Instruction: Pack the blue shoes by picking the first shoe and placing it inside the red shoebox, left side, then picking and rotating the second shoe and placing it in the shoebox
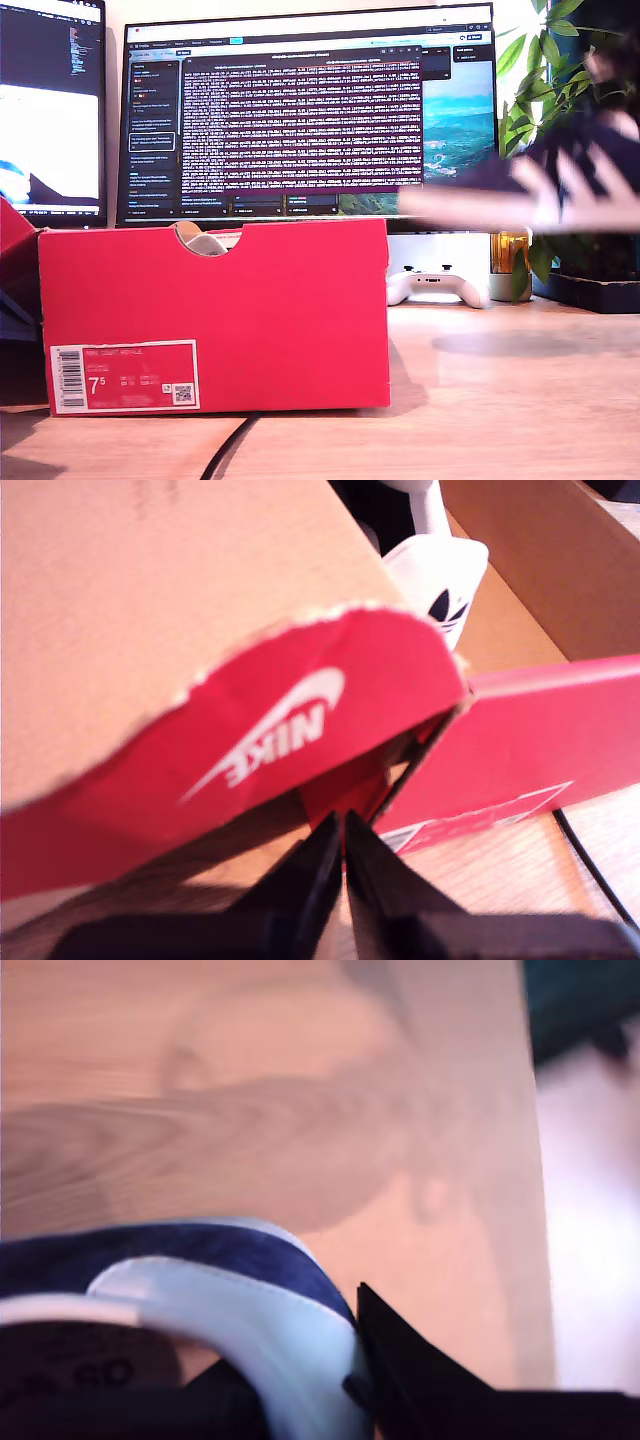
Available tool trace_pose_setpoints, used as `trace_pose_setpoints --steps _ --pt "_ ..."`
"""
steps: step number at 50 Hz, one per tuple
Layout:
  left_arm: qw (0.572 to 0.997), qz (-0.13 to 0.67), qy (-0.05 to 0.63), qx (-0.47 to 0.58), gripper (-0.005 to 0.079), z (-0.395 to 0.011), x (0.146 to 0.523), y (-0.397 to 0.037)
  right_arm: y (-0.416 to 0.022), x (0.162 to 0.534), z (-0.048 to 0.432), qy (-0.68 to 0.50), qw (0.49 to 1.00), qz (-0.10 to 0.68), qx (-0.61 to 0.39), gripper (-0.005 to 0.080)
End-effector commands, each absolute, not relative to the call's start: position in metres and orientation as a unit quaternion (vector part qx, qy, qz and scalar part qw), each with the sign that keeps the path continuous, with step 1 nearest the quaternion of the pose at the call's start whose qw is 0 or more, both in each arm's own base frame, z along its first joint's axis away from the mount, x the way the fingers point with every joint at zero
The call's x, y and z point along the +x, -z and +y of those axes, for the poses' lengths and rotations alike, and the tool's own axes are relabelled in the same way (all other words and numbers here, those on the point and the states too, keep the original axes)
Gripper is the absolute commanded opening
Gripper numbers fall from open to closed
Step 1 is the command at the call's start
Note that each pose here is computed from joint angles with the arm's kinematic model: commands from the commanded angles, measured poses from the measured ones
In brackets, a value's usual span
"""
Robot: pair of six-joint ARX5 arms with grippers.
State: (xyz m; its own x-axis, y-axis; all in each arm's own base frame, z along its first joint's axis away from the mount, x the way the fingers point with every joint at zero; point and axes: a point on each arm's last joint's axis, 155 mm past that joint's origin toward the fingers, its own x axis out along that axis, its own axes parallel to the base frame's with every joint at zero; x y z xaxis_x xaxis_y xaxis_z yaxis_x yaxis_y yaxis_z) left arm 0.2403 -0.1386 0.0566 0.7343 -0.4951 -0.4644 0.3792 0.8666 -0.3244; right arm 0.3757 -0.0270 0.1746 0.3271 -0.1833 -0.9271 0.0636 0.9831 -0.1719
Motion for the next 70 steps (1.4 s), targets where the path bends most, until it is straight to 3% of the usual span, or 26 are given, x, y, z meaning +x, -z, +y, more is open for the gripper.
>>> trace_pose_setpoints --steps 1,15,39,56,70 --pt "0.923 0.287 0.236 -0.099 -0.0019 -0.137 0.235 -0.046 -0.21 0.391 -0.01 0.021 0.842 0.532 -0.084 -0.0013" --pt "0.923 0.287 0.236 -0.099 -0.0019 -0.137 0.235 -0.046 -0.279 0.435 0.071 -0.156 0.894 0.383 -0.174 -0.0013" --pt "0.923 0.287 0.236 -0.099 -0.0019 -0.137 0.235 -0.046 -0.34 0.459 0.234 -0.307 0.874 0.129 -0.354 -0.0013" --pt "0.923 0.287 0.236 -0.099 -0.0019 -0.137 0.235 -0.046 -0.324 0.478 0.279 -0.314 0.847 0.078 -0.421 -0.0013" --pt "0.923 0.287 0.236 -0.099 -0.0019 -0.137 0.235 -0.046 -0.279 0.493 0.292 -0.325 0.834 0.109 -0.433 -0.0013"
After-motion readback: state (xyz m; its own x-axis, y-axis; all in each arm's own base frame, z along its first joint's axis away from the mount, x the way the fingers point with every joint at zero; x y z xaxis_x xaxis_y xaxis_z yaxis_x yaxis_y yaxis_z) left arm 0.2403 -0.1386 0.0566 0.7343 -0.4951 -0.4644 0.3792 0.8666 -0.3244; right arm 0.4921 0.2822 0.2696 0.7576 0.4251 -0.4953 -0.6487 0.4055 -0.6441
